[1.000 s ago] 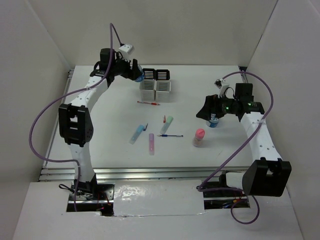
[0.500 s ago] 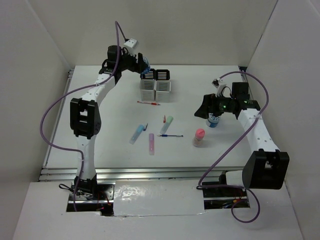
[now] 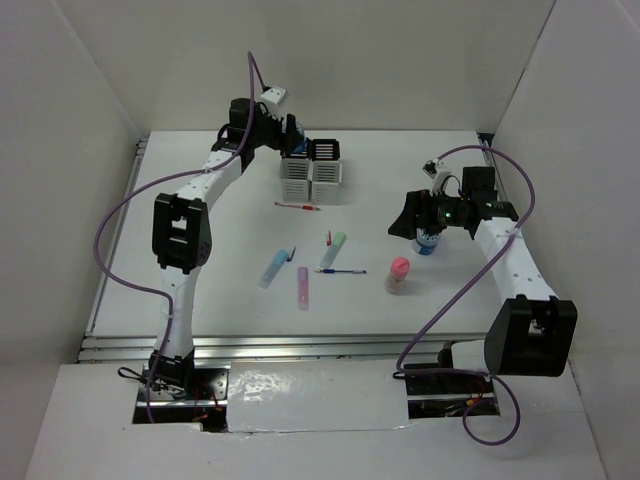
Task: Sort the stationery into containers
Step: Place the stationery in the storage box.
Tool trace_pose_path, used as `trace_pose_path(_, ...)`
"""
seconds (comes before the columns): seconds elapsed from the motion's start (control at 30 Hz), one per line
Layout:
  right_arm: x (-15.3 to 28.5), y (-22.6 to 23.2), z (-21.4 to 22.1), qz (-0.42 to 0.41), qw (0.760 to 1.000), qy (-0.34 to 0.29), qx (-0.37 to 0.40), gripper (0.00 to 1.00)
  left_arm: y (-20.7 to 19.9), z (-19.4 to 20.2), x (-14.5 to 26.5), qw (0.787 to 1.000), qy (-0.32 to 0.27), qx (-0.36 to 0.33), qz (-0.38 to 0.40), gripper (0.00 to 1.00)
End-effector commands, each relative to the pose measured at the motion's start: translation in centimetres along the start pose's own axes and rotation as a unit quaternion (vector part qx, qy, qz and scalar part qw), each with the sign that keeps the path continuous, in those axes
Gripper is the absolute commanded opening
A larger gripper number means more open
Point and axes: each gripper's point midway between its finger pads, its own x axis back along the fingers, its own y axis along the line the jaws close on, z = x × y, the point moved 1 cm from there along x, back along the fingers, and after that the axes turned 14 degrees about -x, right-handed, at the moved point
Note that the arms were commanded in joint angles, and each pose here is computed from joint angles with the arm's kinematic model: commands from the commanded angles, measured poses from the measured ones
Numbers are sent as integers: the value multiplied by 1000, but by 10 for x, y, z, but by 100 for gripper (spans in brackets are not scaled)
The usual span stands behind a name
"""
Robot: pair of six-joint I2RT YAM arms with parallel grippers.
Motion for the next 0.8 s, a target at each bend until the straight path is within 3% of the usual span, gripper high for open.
trace_pose_path(0.0,-2,-1,-5,-11,1000,-12,11,98,14,-45,-2,996,-61,-51,-27,12)
trace_pose_path(0.6,-4,-12,-7,-14,1000,-18,-5,98,3,-26,-19,994,-23,-99,-32,13)
trace_pose_path(0.77,-4,-14,-5,-16,1000,-16,-10,98,1,-19,-20,995,-15,-97,-33,18)
